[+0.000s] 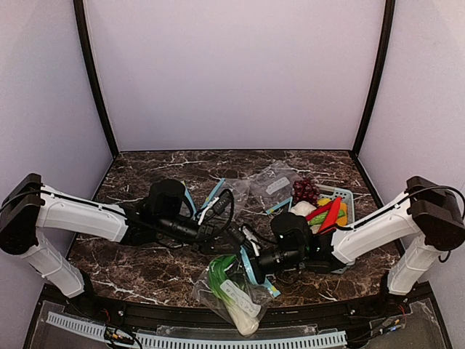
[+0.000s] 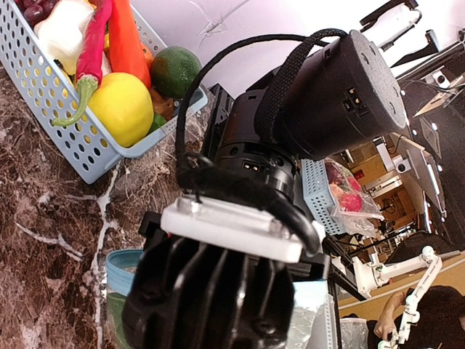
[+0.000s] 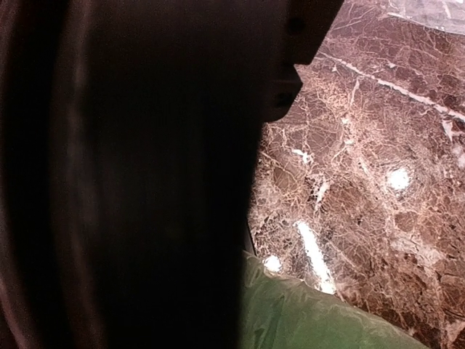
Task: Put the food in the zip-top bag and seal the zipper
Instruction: Adjust the fake vegetable in the zipper food storage bag.
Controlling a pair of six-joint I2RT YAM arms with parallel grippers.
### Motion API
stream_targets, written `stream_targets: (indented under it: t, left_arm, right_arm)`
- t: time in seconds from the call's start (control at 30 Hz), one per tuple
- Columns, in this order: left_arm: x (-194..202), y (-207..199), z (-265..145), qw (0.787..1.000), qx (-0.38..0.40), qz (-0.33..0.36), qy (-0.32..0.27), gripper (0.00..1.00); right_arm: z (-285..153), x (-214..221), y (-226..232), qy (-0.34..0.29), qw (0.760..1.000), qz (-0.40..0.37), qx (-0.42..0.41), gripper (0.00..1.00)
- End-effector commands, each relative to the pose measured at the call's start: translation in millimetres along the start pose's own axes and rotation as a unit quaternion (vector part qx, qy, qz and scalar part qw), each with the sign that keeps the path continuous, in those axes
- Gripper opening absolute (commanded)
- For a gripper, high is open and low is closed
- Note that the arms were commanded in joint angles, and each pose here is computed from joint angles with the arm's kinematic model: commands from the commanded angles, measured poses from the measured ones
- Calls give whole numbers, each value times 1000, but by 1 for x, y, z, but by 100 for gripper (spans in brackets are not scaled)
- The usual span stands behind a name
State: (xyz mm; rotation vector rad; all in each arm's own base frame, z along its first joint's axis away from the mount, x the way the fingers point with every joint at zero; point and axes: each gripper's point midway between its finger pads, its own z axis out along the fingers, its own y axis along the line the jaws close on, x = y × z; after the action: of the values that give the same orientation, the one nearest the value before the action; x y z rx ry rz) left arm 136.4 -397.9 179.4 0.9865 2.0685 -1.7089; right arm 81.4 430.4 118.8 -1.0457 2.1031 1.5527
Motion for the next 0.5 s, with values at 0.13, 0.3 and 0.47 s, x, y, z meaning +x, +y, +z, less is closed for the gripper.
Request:
stream_targets:
  t: [0.13,0.3,0.47]
  left_arm:
    - [-38,-28,-12,994,19,79,-76,1]
    - [-26,-23,-25,995,9,80,-53,1]
    - [-15,-26,-32,996,0,89,3,1]
  right_arm:
    - [-1,25,7,47,999,5,14,22]
    - [-37,4,11,25,995,-21,89,39]
    - [-87,-19,8,-12,984,-20,177,61]
